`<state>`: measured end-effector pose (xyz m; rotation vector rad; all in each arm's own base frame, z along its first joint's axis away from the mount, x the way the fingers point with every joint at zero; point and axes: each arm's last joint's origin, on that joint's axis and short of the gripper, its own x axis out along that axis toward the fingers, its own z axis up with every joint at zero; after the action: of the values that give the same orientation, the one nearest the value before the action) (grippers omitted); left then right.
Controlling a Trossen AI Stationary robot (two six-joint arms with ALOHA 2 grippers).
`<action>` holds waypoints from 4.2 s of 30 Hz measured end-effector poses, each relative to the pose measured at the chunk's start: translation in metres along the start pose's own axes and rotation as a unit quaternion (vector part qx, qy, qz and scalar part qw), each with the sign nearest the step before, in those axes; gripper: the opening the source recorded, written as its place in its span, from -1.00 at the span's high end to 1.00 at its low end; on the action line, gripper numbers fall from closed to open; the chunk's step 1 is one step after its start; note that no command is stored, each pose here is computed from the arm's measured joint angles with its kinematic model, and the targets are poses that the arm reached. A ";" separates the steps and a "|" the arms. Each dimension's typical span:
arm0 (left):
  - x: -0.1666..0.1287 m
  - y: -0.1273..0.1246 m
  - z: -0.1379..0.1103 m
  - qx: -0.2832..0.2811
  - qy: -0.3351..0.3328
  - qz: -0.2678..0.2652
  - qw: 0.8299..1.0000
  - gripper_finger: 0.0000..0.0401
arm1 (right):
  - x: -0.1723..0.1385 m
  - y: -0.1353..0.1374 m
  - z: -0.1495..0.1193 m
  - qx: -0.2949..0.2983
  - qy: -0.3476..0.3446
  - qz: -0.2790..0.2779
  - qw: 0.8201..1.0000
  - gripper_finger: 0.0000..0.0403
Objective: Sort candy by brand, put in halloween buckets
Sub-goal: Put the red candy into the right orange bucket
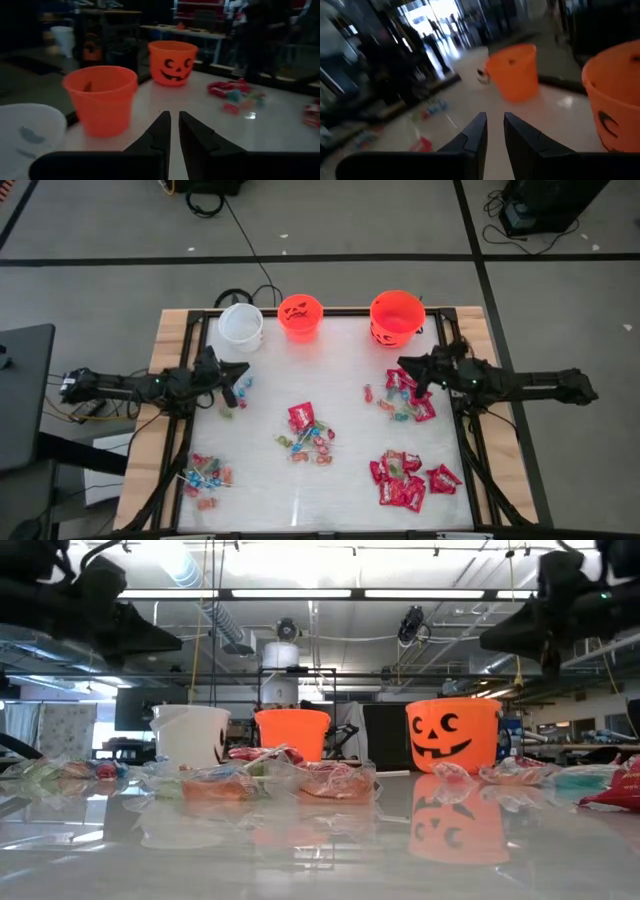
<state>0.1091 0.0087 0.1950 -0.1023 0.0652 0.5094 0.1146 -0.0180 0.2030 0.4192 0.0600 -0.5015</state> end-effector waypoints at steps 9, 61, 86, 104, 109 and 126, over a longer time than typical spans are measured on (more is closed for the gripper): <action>0.017 -0.004 0.030 0.033 0.082 0.042 0.995 0.56 | 0.038 0.029 0.032 -0.093 0.109 -0.064 0.988 0.48; 0.072 -0.033 0.046 0.085 0.087 -0.023 0.992 0.57 | 0.061 0.031 0.029 -0.057 0.366 -0.160 0.915 0.37; 0.103 -0.037 0.004 0.096 0.145 -0.005 0.985 0.58 | 0.090 -0.001 -0.018 -0.145 0.524 -0.325 0.774 0.27; 0.096 -0.037 0.004 0.059 0.183 0.001 0.981 0.58 | 0.089 -0.001 -0.025 -0.140 0.547 -0.316 0.763 0.21; 0.101 -0.039 -0.015 0.051 0.218 0.005 0.975 0.58 | 0.086 -0.004 -0.039 -0.137 0.555 -0.314 0.758 0.22; 0.113 -0.044 -0.007 0.040 0.140 0.021 0.989 0.58 | 0.096 0.008 -0.048 -0.148 0.513 -0.223 0.816 0.96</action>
<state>0.2286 0.0242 0.1822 -0.0942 0.3636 0.5317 0.2049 -0.0360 0.1468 0.3248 1.3018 -0.6646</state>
